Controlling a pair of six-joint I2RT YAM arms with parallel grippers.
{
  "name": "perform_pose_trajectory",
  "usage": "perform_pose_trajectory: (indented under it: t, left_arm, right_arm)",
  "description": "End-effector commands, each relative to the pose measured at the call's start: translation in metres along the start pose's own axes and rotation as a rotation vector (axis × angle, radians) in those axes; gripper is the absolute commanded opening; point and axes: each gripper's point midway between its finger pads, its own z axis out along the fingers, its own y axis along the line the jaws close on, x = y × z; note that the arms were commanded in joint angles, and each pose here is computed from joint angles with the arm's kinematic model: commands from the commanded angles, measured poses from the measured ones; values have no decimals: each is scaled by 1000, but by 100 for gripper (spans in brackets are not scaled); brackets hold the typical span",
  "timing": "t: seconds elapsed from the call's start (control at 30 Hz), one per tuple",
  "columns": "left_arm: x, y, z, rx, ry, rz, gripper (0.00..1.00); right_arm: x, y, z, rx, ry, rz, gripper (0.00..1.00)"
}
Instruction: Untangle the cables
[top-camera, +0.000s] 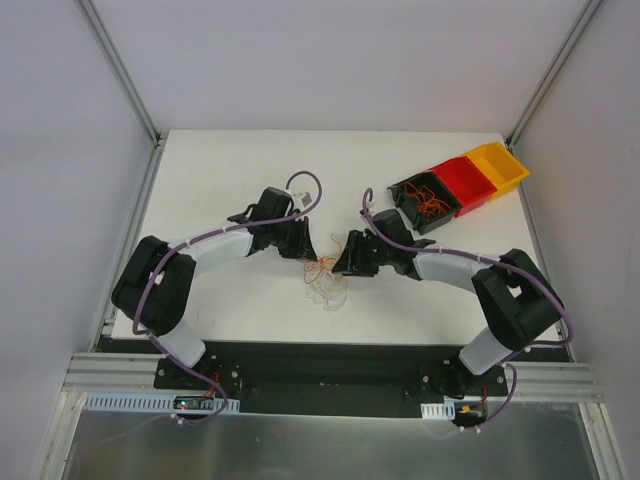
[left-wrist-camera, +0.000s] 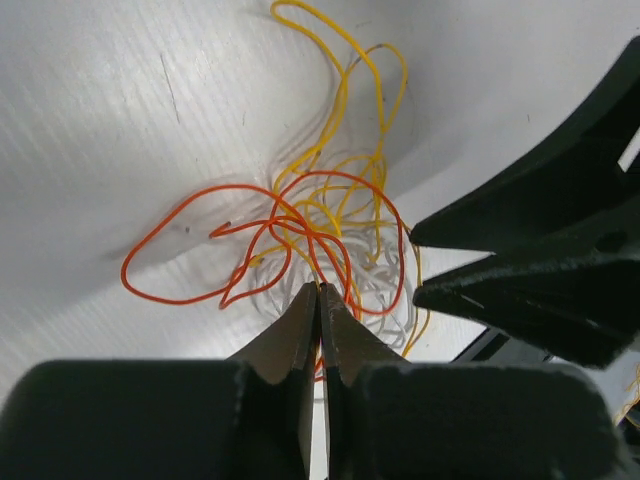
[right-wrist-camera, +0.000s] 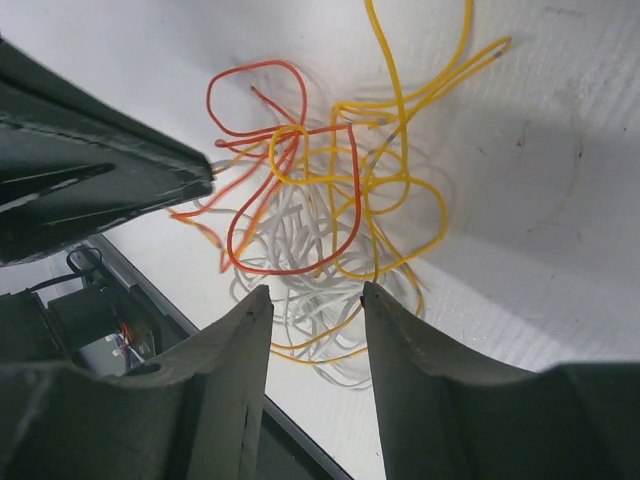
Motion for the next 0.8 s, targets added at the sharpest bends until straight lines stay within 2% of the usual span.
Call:
perform_pose_trajectory:
  t: [0.0, 0.27, 0.47, 0.57, 0.67, 0.77]
  left_arm:
    - [-11, -22, -31, 31, -101, 61, 0]
    - [-22, -46, -69, 63, -193, 94, 0]
    - [-27, -48, -99, 13, -277, 116, 0]
    - [-30, -58, -113, 28, -307, 130, 0]
    - [-36, -70, -128, 50, -339, 141, 0]
    - [-43, -83, -149, 70, -390, 159, 0]
  right_arm:
    - [3, -4, 2, -5, -6, -31, 44]
    - [5, 2, 12, -32, 12, -12, 43]
    - [1, -17, -2, 79, -20, -91, 48]
    - [-3, -9, -1, 50, -14, -106, 50]
    - [-5, -3, 5, 26, -12, -118, 50]
    - [-1, -7, 13, 43, 6, -110, 45]
